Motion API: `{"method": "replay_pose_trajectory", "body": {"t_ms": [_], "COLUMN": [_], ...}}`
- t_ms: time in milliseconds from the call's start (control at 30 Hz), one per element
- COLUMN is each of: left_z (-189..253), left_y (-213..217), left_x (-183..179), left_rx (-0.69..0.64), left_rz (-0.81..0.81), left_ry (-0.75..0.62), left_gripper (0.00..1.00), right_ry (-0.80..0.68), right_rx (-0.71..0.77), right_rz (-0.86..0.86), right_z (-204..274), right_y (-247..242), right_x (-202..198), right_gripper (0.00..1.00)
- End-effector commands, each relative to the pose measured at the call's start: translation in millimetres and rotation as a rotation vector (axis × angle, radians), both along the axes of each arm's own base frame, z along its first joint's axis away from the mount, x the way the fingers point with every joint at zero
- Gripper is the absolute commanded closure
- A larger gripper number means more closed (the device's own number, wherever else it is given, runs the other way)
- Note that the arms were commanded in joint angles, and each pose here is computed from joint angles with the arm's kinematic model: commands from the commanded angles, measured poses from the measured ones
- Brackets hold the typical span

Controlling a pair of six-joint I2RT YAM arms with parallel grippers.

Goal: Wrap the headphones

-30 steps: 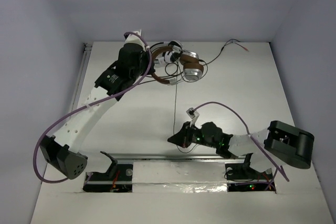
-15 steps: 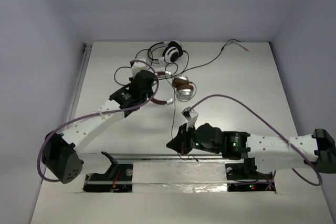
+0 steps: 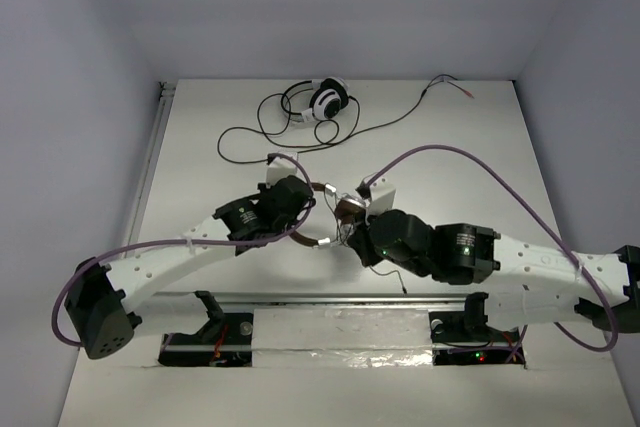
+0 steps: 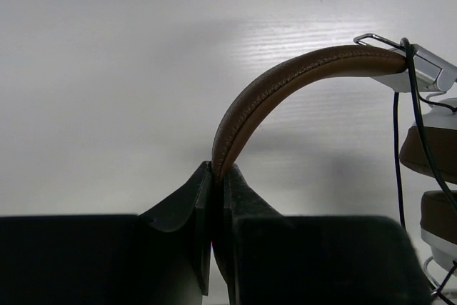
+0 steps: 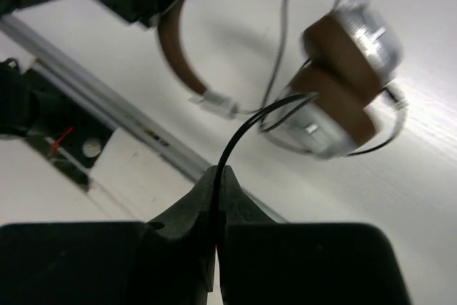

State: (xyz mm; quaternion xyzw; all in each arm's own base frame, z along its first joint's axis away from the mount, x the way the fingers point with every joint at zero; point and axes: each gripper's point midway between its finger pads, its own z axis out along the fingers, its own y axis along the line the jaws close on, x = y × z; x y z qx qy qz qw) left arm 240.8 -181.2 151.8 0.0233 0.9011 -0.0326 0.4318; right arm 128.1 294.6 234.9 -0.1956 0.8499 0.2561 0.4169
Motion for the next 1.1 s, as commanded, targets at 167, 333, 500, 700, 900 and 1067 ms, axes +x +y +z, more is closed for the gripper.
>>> {"method": "replay_pose_trajectory", "body": {"t_ms": [167,333,500,700,900,1067], "left_z": [7.0,5.1,24.2,50.5,73.7,86.2], "left_y": [-38.5,-57.5,-59.3,-63.4,-61.5,-49.3], "left_x": [-34.4,-46.7,-54.7,-60.5,-61.2,-48.1], "left_rx": [0.012,-0.013,-0.089,-0.185,-0.245,-0.309], "left_rz": [-0.283,-0.407,-0.453,-0.491,-0.514,-0.485], "left_ry": [0.072,0.092,0.055,0.012,-0.038,-0.082], "left_gripper": [1.0,1.0,1.0,1.0,1.0,1.0], "right_ry": [-0.158,-0.185,-0.211,-0.217,-0.185,-0.14], "right_rx": [-0.094,-0.155,-0.207,-0.191,-0.112,0.071], "right_rz": [-0.101,-0.147,-0.253,-0.402,-0.556,-0.504], "right_z": [37.3,29.7,19.7,12.1,-0.7,-6.7], "right_y": [-26.2,-28.0,-52.8,-76.0,-93.3,-91.7], "right_x": [52.6,75.8,96.7,117.0,135.8,139.0], "right_gripper": [1.0,1.0,1.0,1.0,0.91,0.79]}}
